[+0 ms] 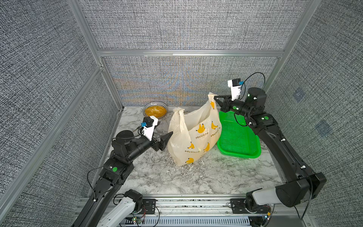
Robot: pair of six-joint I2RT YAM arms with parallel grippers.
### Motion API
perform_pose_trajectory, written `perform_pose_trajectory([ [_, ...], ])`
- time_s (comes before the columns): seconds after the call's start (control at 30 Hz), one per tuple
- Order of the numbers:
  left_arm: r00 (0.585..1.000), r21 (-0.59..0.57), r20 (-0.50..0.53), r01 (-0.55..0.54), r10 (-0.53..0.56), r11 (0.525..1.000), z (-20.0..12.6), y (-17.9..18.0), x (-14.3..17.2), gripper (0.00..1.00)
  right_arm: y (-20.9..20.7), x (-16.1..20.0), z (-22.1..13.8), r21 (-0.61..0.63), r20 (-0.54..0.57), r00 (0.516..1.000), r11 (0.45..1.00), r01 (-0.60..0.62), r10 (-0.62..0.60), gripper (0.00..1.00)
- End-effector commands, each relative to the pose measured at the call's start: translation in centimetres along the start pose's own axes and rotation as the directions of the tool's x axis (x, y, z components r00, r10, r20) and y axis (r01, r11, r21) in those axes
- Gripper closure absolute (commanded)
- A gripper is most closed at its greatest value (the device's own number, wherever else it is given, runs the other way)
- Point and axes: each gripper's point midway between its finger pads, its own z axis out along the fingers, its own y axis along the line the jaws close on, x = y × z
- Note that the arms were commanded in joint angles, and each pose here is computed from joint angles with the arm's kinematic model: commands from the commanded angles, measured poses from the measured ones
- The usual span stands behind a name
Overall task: Place the banana into a plastic bag & tie a knot
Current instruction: Adjust the plastic bag at the center of the board.
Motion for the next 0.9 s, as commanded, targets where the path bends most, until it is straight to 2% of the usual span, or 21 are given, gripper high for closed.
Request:
perform_pose_trajectory([
  [0.0, 0.998, -0.006, 0.050, -0.040, 0.040, 0.999, 0.5, 0.1, -1.8, 0.01, 0.5, -0.5, 0.1, -0.029, 0.021, 1.000, 1.000, -0.003, 0.004, 1.00],
  [0.33, 0.985, 0.007, 0.073, -0.157, 0.156, 0.988, 1.7, -0.5, -5.9, 0.00, 0.4, 0.2, 0.3, -0.039, 0.007, 1.000, 0.999, -0.009, 0.009, 1.00],
  [0.43, 0.978, 0.021, 0.054, -0.202, 0.200, 0.979, 2.8, -0.6, -6.1, 0.00, 0.4, 0.3, 0.4, -0.047, 0.004, 1.000, 0.999, -0.013, 0.013, 1.00],
  [0.63, 0.964, 0.049, -0.059, -0.255, 0.258, 0.966, 6.5, -0.5, -5.1, 0.01, 0.6, 0.6, 0.6, -0.059, -0.002, 1.000, 0.998, -0.015, 0.015, 1.00],
  [0.8, 0.958, 0.103, -0.058, -0.273, 0.279, 0.957, 8.2, -1.6, -5.4, 0.02, 0.5, 0.7, 0.7, -0.062, -0.006, 1.000, 0.998, -0.014, 0.014, 1.00],
  [0.87, 0.958, 0.104, -0.067, -0.272, 0.279, 0.957, 9.0, -1.5, -5.4, 0.06, 0.5, 0.9, 0.7, -0.066, -0.010, 1.000, 0.998, -0.013, 0.013, 1.00],
])
